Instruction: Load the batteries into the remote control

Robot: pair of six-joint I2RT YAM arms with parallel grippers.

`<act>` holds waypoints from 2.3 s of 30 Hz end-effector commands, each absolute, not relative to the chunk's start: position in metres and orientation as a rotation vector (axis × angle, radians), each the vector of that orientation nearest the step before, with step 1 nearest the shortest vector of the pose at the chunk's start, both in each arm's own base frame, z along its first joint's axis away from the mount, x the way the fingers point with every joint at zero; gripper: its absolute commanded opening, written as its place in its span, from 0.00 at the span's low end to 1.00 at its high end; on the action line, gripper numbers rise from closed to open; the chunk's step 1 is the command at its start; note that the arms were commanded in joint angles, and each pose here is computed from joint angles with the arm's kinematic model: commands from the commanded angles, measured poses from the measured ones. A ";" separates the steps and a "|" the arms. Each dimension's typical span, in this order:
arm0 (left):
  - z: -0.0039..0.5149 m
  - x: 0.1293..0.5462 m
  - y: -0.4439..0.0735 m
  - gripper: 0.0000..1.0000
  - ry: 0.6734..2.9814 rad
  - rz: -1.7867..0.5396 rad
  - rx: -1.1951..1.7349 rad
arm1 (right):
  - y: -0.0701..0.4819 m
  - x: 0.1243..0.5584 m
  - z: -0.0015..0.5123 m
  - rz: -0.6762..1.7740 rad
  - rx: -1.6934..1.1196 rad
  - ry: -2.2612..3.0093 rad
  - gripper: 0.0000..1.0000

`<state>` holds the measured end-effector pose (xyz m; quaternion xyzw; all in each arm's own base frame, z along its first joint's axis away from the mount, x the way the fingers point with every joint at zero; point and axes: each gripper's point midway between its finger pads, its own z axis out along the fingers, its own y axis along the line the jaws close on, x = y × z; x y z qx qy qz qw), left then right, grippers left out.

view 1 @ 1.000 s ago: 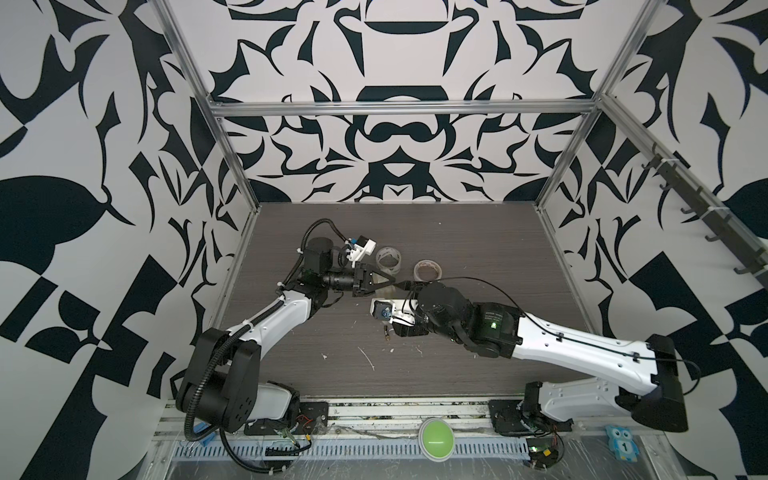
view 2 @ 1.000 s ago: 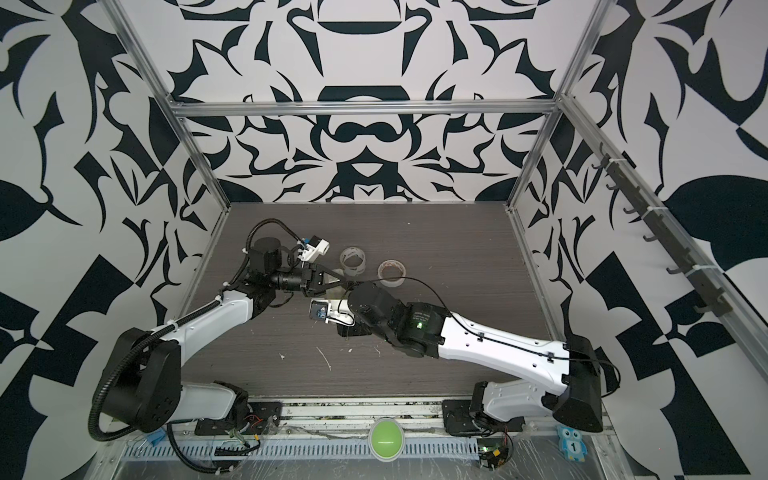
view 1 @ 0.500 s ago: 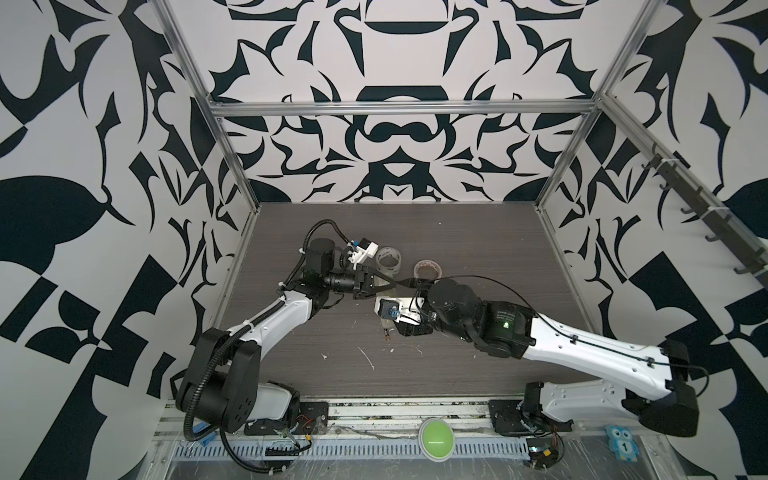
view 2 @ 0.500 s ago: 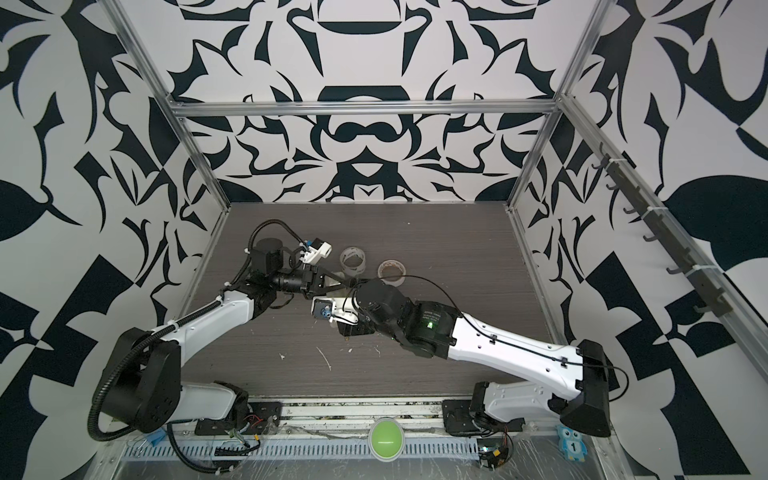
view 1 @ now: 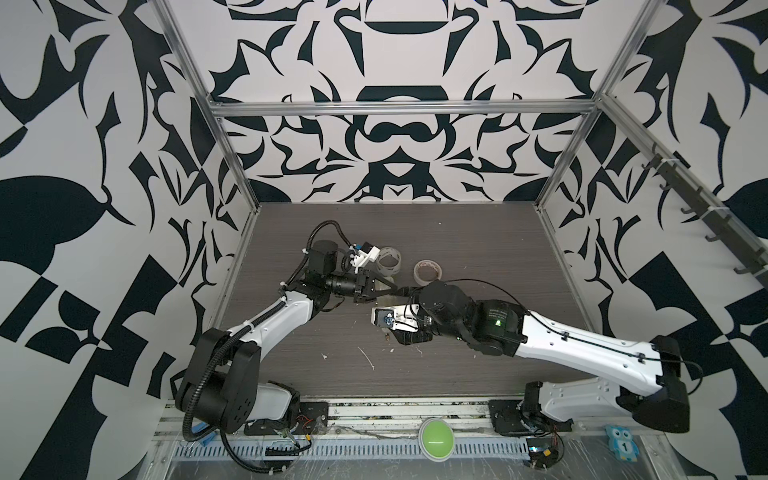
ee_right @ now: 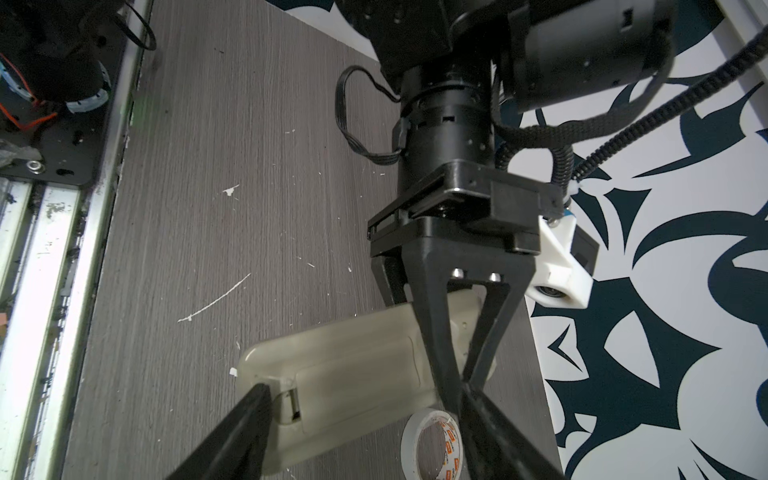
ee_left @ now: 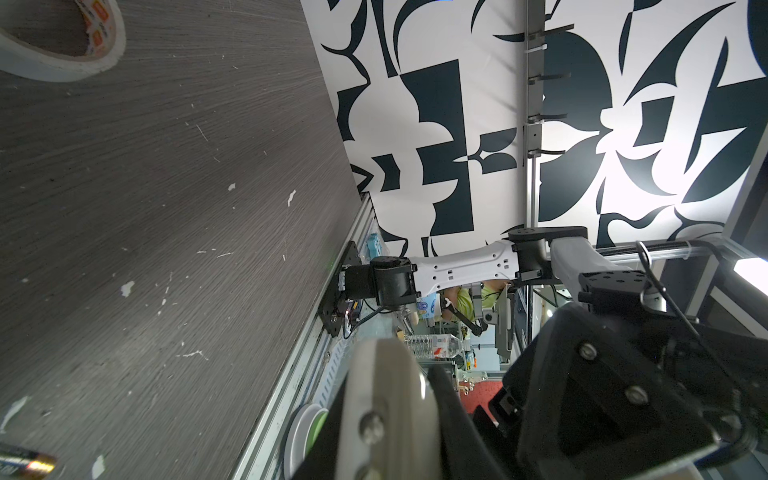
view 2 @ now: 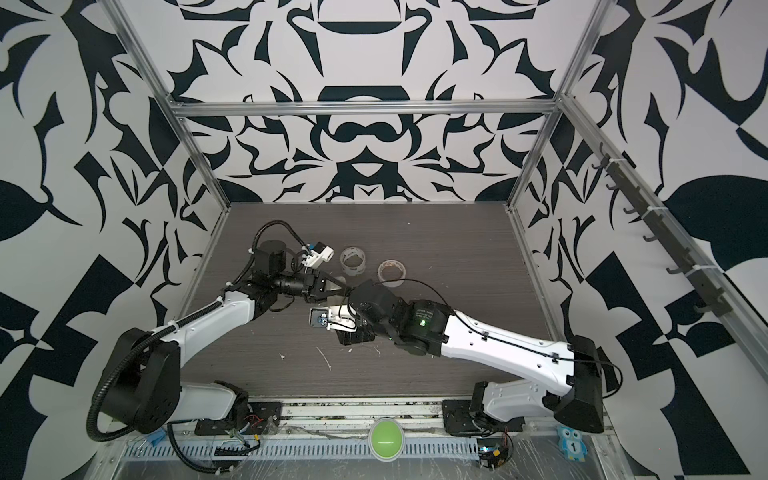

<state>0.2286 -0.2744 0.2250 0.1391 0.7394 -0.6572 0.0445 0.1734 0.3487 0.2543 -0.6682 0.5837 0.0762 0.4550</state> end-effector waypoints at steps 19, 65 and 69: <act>0.244 0.223 -0.274 0.00 2.208 -1.981 0.509 | 0.351 0.171 0.283 0.211 -1.611 1.400 0.74; 0.245 0.218 -0.275 0.00 2.204 -1.995 0.530 | 0.350 0.190 0.257 0.030 -1.662 1.427 0.73; 0.244 0.218 -0.276 0.00 2.206 -1.997 0.531 | 0.352 0.195 0.259 0.011 -1.643 1.426 0.72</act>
